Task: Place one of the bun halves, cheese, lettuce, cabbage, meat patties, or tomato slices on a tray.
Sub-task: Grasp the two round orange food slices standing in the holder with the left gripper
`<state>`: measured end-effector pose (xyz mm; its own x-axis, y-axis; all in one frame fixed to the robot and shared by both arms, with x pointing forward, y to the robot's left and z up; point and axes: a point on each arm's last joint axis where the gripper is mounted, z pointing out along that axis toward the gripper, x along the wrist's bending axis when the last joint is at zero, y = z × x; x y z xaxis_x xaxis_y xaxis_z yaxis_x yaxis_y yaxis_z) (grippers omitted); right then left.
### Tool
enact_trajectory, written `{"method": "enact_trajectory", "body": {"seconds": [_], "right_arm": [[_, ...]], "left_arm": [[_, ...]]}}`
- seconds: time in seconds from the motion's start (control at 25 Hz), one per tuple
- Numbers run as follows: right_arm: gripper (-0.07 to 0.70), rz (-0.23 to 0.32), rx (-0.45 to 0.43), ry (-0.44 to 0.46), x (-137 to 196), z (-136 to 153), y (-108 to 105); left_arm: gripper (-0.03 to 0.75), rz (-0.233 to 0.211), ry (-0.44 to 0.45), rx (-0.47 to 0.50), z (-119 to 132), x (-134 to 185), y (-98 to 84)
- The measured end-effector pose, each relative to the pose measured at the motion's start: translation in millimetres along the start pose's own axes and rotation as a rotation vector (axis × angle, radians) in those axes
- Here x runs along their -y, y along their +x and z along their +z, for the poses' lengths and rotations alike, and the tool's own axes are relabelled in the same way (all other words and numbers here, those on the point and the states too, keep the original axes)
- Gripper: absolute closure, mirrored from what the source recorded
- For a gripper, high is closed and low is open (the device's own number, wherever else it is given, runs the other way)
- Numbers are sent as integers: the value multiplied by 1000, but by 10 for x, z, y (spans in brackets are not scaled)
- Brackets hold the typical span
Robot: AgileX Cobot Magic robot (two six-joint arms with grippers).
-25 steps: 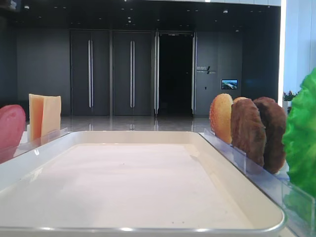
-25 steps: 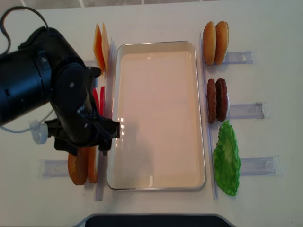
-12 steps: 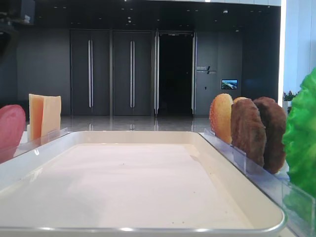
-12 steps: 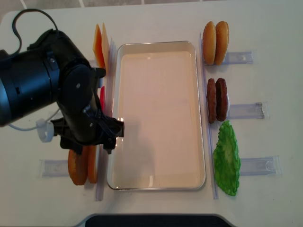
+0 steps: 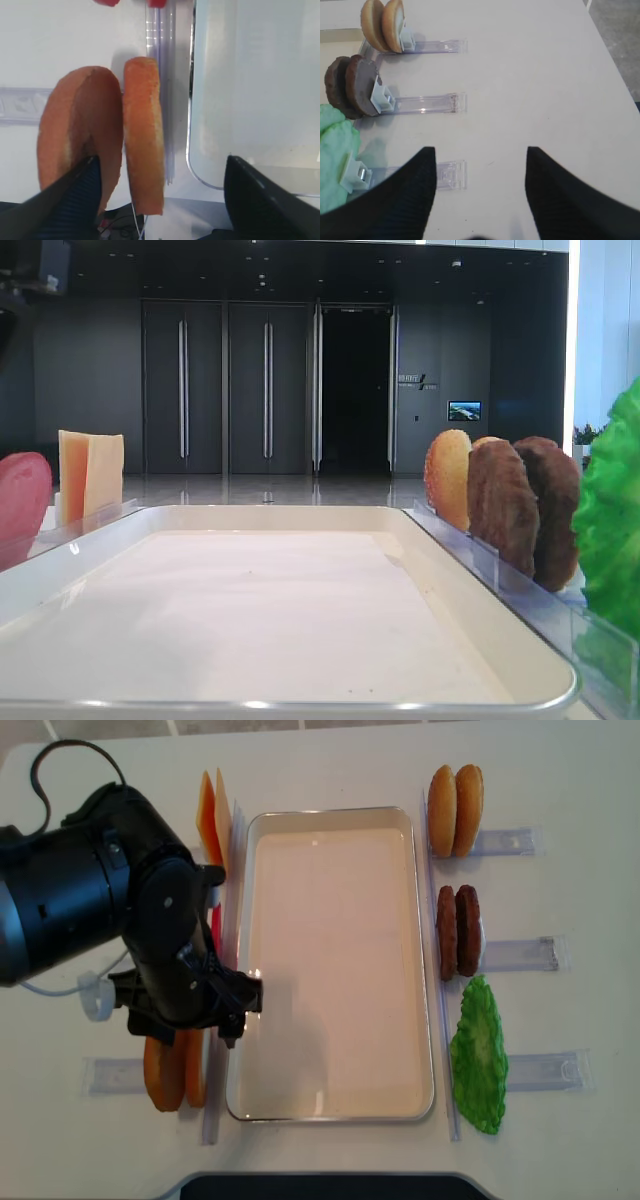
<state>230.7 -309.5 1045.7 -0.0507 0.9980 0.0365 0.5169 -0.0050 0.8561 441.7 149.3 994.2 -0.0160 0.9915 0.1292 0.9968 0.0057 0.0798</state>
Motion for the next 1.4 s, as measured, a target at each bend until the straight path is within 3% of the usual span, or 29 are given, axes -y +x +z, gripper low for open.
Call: {"method": "enact_trajectory", "body": {"seconds": [1.4], "right_arm": [[223,0,0,0,0,0,0]], "left_arm": [[136,40,18,-48,127,-44,-32]]}}
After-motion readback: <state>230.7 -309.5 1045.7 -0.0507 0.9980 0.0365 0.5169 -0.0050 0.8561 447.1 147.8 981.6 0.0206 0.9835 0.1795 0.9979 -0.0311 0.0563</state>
